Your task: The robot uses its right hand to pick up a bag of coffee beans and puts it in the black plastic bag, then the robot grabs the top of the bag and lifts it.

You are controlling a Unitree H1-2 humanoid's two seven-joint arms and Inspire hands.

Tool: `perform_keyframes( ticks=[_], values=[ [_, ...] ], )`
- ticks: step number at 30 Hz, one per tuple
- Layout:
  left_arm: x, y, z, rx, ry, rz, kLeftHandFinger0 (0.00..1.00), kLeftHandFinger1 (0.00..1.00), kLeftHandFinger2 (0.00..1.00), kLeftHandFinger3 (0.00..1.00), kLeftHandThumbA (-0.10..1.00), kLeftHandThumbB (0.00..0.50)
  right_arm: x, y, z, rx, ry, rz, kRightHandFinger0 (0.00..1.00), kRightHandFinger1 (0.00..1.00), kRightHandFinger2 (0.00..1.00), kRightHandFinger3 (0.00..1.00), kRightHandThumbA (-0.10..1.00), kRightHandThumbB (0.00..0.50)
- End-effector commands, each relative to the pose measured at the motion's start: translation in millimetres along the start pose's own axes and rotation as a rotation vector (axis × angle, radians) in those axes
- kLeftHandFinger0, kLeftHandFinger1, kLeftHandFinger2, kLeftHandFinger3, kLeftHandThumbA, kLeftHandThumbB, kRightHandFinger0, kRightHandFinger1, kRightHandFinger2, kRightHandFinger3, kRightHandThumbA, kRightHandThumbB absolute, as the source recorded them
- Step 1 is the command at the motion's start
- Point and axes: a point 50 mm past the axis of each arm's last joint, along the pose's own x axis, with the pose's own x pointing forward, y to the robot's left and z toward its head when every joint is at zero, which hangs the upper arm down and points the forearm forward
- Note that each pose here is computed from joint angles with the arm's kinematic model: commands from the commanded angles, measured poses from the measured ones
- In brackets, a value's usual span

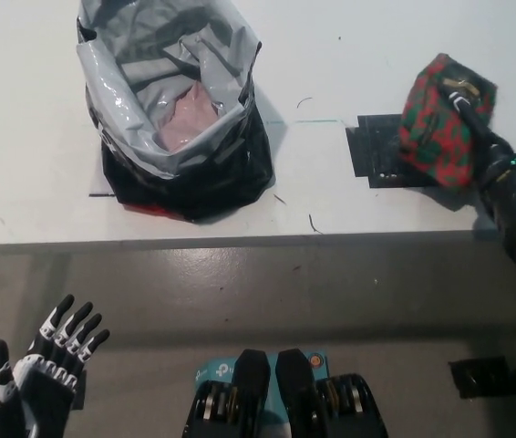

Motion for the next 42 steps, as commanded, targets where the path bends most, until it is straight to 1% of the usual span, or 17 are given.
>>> perform_keyframes(
  ticks=[1,3,8,10,13,14,19,23,25,27,28,29,30,34,38,41,42],
  values=[
    [6,10,9,0.039,-0.068,0.022,1.0,1.0,1.0,1.0,1.0,0.278,-86,205,116,0.416,-0.191,0.887,0.0,0.23,0.74,1.0,-0.1,0.146],
    [6,9,9,0.039,-0.066,0.021,1.0,1.0,1.0,1.0,1.0,0.278,-93,214,119,0.403,-0.2,0.894,0.0,0.21,0.74,1.0,-0.1,0.146],
    [4,9,10,0.034,-0.061,0.015,1.0,1.0,1.0,1.0,1.0,0.281,-128,270,124,0.213,-0.236,0.918,0.0,0.22,0.73,1.0,-0.1,0.069],
    [5,9,10,0.038,-0.063,0.015,1.0,1.0,1.0,1.0,1.0,0.276,-136,288,124,0.147,-0.238,0.927,0.0,0.2,0.67,0.93,-0.1,0.097],
    [4,9,10,0.04,-0.059,0.015,1.0,1.0,1.0,1.0,1.0,0.28,-144,304,122,0.092,-0.236,0.935,0.0,0.18,0.63,1.0,-0.1,0.099],
    [4,9,11,0.041,-0.061,0.014,1.0,1.0,1.0,1.0,1.0,0.287,-147,310,121,0.067,-0.24,0.934,0.0,0.16,0.61,0.87,-0.1,0.097],
    [5,9,12,0.028,-0.051,0.008,1.0,1.0,1.0,1.0,1.0,0.313,-159,330,119,0.007,-0.241,0.968,0.0,0.19,0.57,1.0,-0.1,0.073],
    [5,9,13,0.028,-0.049,0.003,1.0,1.0,1.0,1.0,1.0,0.31,-170,344,114,-0.047,-0.266,0.977,0.0,0.2,0.64,1.0,-0.1,0.078],
    [5,10,13,0.043,-0.056,0.003,1.0,1.0,1.0,1.0,1.0,0.307,-179,357,102,-0.213,-0.387,0.92,0.0,0.26,0.83,1.0,-0.1,0.08],
    [5,12,12,0.048,-0.058,-0.001,1.0,1.0,1.0,1.0,1.0,0.299,-179,362,92,-0.263,-0.411,0.898,0.0,0.33,0.91,1.0,-0.1,0.089],
    [5,12,12,0.048,-0.058,-0.002,1.0,1.0,1.0,1.0,1.0,0.298,-179,364,89,-0.273,-0.411,0.893,0.0,0.34,0.92,1.0,-0.1,0.093],
    [4,12,12,0.046,-0.056,-0.004,1.0,1.0,1.0,1.0,1.0,0.297,-178,367,83,-0.295,-0.411,0.885,0.0,0.36,0.91,0.88,-0.1,0.101],
    [4,11,12,0.041,-0.053,-0.004,1.0,1.0,1.0,1.0,1.0,0.297,-177,371,73,-0.334,-0.41,0.871,0.0,0.37,0.89,0.85,-0.1,0.102],
    [4,8,12,0.04,-0.047,-0.01,1.0,1.0,1.0,1.0,1.0,0.305,-169,386,41,-0.436,-0.391,0.832,0.0,0.4,0.91,0.97,-0.1,0.092],
    [4,7,10,0.035,-0.043,-0.022,1.0,1.0,1.0,1.0,1.0,0.296,-165,404,8,-0.551,-0.375,0.806,0.0,0.39,0.87,0.88,-0.1,0.133],
    [5,7,10,0.041,-0.045,-0.028,1.0,1.0,1.0,1.0,1.0,0.297,-160,407,-11,-0.631,-0.402,0.783,0.0,0.33,0.8,0.69,-0.1,0.174],
    [5,8,10,0.04,-0.046,-0.028,1.0,1.0,1.0,1.0,1.0,0.298,-157,406,-16,-0.658,-0.413,0.771,0.0,0.36,0.84,1.0,-0.1,0.195]
  ],
)
